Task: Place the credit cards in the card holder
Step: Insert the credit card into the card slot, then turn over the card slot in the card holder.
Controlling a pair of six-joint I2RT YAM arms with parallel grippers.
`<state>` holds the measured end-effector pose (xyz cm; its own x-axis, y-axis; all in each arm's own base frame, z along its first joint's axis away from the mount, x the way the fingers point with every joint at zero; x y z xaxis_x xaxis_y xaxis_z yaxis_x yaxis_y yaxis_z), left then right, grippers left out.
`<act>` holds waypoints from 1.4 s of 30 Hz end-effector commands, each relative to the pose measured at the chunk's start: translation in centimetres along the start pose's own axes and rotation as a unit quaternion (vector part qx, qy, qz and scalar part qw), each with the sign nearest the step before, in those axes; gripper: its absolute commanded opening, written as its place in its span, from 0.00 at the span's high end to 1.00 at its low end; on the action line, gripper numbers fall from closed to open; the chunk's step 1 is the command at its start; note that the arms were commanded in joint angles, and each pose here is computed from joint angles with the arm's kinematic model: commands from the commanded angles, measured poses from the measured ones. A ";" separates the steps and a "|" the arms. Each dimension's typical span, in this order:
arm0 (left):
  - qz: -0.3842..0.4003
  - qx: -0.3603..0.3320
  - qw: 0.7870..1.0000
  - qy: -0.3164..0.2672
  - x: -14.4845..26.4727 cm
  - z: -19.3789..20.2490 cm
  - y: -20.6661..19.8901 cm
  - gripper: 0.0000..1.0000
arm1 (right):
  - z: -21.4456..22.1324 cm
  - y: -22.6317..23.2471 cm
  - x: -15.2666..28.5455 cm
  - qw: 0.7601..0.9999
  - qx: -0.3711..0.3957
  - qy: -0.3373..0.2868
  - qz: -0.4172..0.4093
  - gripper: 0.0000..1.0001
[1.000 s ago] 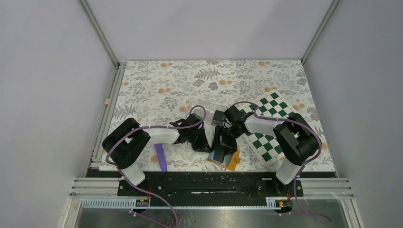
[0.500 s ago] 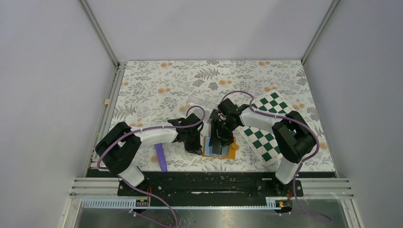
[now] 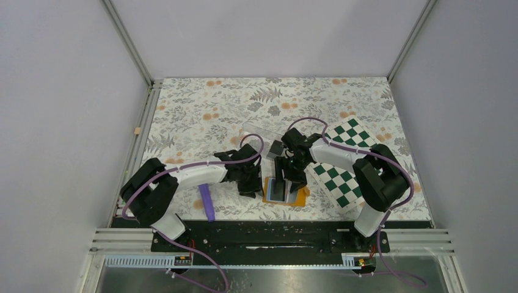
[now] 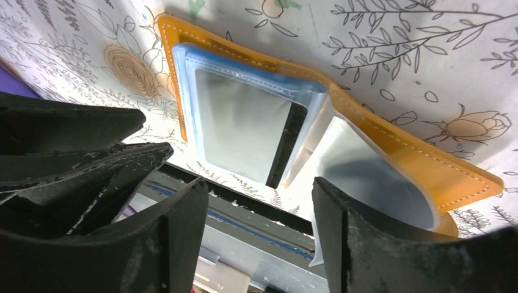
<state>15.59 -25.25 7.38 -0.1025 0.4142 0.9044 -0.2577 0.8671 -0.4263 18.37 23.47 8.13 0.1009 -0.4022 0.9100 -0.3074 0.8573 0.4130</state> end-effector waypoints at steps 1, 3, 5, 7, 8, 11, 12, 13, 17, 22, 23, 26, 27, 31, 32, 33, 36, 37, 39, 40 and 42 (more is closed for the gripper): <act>0.071 -0.004 0.997 -0.011 1.6 -0.9 -3.0 0.61 | 0.2 0.3 0.8 1.000 0.014 -0.005 0.009 0.40; 0.097 -0.002 0.995 -0.007 1.7 -1.1 -3.7 0.61 | 0.4 0.2 0.4 1.000 0.011 -0.001 0.003 0.47; 0.117 0.001 0.993 -0.001 1.8 -1.3 -4.2 0.61 | 0.4 0.2 0.0 1.000 0.009 0.002 -0.005 0.51; 0.132 0.003 0.991 0.001 1.9 -1.6 -4.7 0.61 | 0.4 0.2 -0.5 1.000 0.005 0.002 -0.011 0.53; 0.138 0.003 0.990 0.001 1.9 -1.7 -4.9 0.61 | 0.3 0.3 -0.7 1.000 0.003 0.003 -0.014 0.54; 0.145 0.001 0.989 0.009 1.5 -1.8 -5.4 0.61 | 0.3 0.3 -1.2 1.000 -0.002 0.005 -0.022 0.56; 0.146 0.001 0.989 0.012 1.4 -1.9 -5.5 0.61 | 0.2 0.3 -1.3 1.000 -0.002 0.006 -0.022 0.57; 0.148 0.000 0.989 0.013 1.2 -1.9 -5.6 0.62 | 0.2 0.2 -1.3 1.000 -0.002 0.006 -0.020 0.57; 0.153 0.002 0.988 0.025 0.3 -1.9 -5.8 0.65 | 0.4 0.0 -1.4 1.000 0.000 0.008 -0.014 0.65; 0.161 0.001 0.986 0.030 -0.1 -1.8 -6.1 0.70 | 0.7 -0.7 -1.7 1.000 0.004 0.013 0.004 0.75; 0.161 0.001 0.987 0.030 -0.3 -1.9 -6.0 0.70 | 0.8 -0.8 -1.8 1.000 0.003 0.015 0.007 0.76; 0.148 0.005 0.989 0.028 -0.7 -1.9 -5.7 0.69 | 1.0 -1.0 -2.1 1.000 0.002 0.021 0.009 0.79; 0.140 0.007 0.990 0.027 -0.9 -1.9 -5.4 0.66 | 1.0 -1.1 -2.1 1.000 0.001 0.022 0.009 0.79; 0.112 0.001 0.994 0.017 -1.3 -2.0 -5.0 0.62 | 1.1 -1.2 -2.3 1.000 0.001 0.024 0.010 0.80; 0.105 -0.001 0.994 0.017 -1.4 -2.0 -4.9 0.61 | 1.1 -1.2 -2.3 1.000 0.001 0.025 0.011 0.80; 0.100 0.000 0.995 0.017 -1.5 -2.0 -4.7 0.61 | 1.2 -1.2 -2.3 1.000 0.001 0.026 0.010 0.81; 0.111 -0.006 0.993 0.026 -1.8 -1.5 -5.2 0.65 | 1.2 -1.2 -2.5 1.000 0.002 0.027 0.009 0.83; 0.118 -0.009 0.993 0.029 -1.8 -1.4 -5.6 0.67 | 1.2 -1.3 -2.5 1.000 0.001 0.028 0.010 0.83; 0.125 -0.014 0.992 0.032 -1.8 -1.1 -6.0 0.73 | 1.2 -1.3 -2.5 1.000 0.001 0.029 0.009 0.85; 0.128 -0.016 0.991 0.032 -1.6 -1.1 -6.2 0.77 | 1.2 -1.3 -2.5 1.000 0.001 0.029 0.008 0.85; 0.136 -0.020 0.990 0.031 -1.3 -1.0 -6.5 0.89 | 1.2 -1.2 -2.4 1.000 0.003 0.028 0.007 0.86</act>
<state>17.51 -29.16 6.96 -0.0686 0.5842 0.8087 -0.2458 0.7757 -0.5812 17.57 23.05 5.90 0.1424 -0.3879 0.9106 -0.2952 0.8615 0.4131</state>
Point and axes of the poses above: each gripper's point midway between its finger pads, its own x axis back along the fingers, its own y axis along the line the jaws close on, z = x × y, the point moved 5 cm from there along x, back along the fingers, and after that the axes turned 15 degrees about x, right-handed, at the moved point
